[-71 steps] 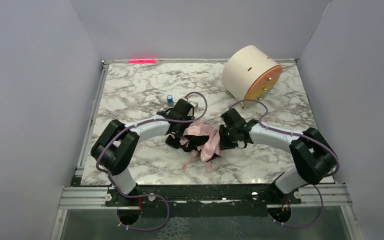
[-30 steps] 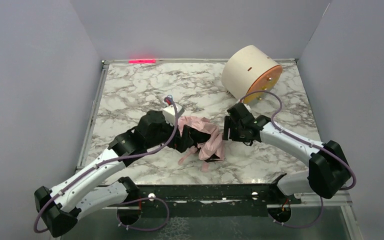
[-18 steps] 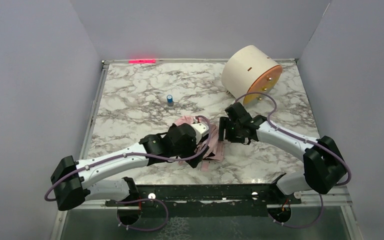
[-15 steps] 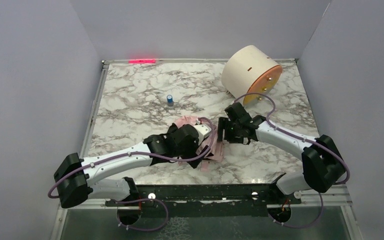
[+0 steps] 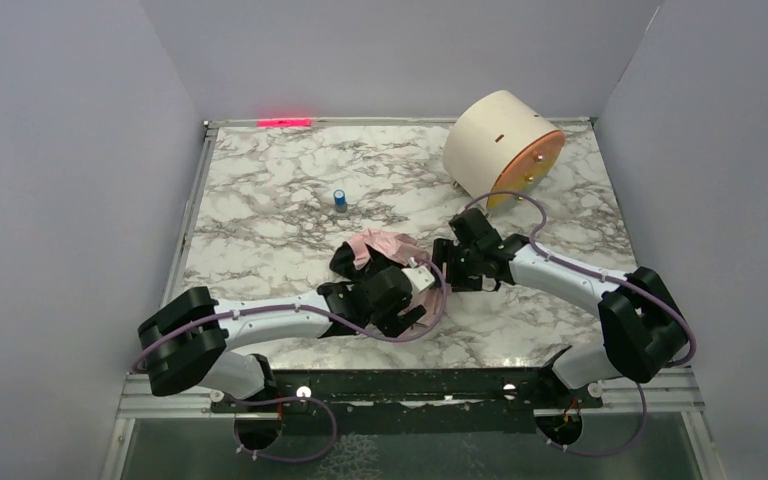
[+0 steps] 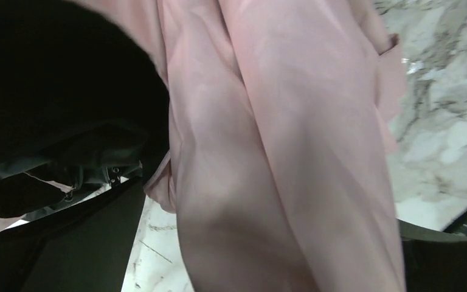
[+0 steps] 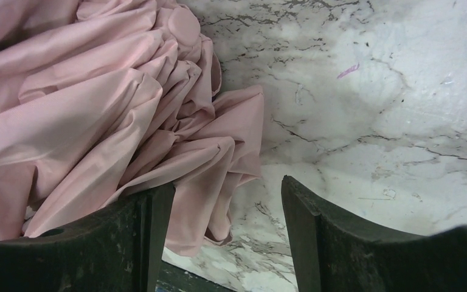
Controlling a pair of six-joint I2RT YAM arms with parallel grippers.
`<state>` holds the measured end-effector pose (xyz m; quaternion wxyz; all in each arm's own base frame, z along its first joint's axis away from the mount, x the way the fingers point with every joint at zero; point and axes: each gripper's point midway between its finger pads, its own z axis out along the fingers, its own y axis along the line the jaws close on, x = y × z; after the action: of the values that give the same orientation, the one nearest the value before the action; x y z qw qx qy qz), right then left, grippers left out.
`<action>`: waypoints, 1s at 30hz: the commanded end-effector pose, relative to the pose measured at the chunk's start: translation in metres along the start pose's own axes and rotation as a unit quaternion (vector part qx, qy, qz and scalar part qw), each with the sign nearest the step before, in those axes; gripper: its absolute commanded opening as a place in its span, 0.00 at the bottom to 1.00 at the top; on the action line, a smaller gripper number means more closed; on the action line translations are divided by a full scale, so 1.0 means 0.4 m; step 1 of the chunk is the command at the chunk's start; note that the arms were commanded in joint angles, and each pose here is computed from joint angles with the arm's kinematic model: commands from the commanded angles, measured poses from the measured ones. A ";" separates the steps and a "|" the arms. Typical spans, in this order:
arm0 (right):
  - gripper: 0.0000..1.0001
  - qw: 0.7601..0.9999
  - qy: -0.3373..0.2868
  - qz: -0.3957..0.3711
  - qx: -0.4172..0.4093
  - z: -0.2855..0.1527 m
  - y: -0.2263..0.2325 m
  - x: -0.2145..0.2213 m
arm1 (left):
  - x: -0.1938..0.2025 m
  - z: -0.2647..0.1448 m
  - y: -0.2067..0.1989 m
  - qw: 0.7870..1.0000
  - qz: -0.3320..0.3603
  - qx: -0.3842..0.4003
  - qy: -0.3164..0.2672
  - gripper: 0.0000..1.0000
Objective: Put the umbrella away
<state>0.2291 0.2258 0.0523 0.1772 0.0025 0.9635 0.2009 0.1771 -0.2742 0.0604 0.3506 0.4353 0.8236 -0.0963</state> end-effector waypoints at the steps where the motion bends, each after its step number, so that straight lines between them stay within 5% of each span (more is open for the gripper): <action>1: 0.71 1.000 0.009 0.004 -0.021 0.007 0.015 0.011 | -0.031 0.026 0.042 0.997 0.047 -0.050 -0.030 0.99; 8: 0.71 1.000 0.013 0.004 -0.022 0.010 0.014 0.016 | -0.062 0.061 0.052 0.995 0.073 -0.052 -0.048 0.95; 17: 0.71 1.000 0.013 0.009 -0.023 0.008 0.007 0.017 | -0.040 0.105 0.066 0.997 0.071 -0.003 -0.010 0.50; 24: 0.71 0.997 0.009 0.050 -0.050 0.002 -0.016 -0.004 | -0.015 0.109 0.074 0.998 0.050 0.041 0.018 0.31; 30: 0.71 0.996 -0.060 0.064 -0.028 -0.064 -0.045 -0.058 | -0.043 0.090 0.088 0.999 -0.020 0.047 -0.005 0.22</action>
<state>0.2337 0.2043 0.0505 0.1707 0.0560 0.9557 0.2331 0.2350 -0.2738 0.0402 0.3394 0.4679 0.8106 -0.0938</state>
